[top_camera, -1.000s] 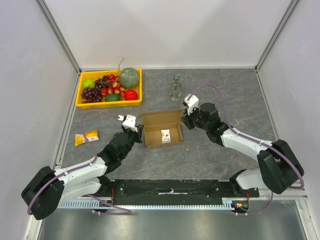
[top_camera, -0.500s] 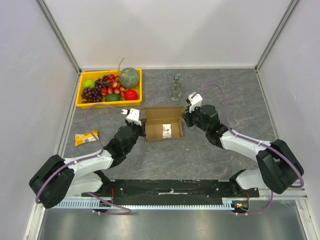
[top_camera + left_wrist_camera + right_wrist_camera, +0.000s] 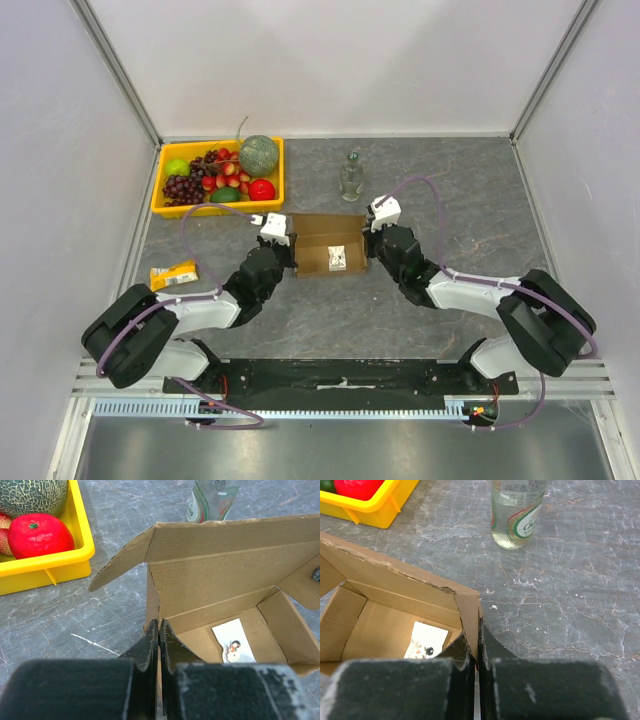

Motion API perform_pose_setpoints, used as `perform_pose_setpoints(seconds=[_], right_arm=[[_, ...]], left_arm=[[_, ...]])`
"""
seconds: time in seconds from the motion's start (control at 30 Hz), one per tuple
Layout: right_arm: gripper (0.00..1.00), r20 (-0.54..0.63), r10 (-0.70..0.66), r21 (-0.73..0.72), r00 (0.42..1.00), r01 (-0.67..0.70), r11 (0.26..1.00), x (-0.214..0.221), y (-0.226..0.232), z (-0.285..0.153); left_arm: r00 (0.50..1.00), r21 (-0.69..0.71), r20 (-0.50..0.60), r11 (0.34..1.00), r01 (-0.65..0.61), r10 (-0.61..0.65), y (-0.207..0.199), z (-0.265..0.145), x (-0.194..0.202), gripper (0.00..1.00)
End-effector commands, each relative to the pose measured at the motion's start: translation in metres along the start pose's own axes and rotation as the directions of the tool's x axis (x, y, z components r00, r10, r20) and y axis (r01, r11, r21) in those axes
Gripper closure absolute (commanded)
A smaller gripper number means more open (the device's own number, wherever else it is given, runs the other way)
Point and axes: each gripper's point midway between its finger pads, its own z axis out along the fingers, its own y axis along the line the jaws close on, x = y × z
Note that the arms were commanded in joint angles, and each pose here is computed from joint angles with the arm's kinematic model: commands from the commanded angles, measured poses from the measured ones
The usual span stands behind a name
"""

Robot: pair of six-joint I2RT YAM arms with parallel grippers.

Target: Fold the paper box

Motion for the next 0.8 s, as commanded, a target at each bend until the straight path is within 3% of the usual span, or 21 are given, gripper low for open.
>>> perform_pose_setpoints(seconds=[0.0,0.77], right_arm=[[1.0,0.151,0.095,0.006,0.984,-0.097,0.995,-0.029,0.014,0.0],[0.96,0.164,0.165,0.13,0.973,-0.187,0.974,-0.01,0.02,-0.002]], left_arm=[[0.995,0.063,0.056,0.995,0.077,-0.081,-0.019,0.006,-0.015,0.98],[0.991,0.093,-0.025,0.987,0.134,-0.132,-0.024,0.001,0.015,0.98]])
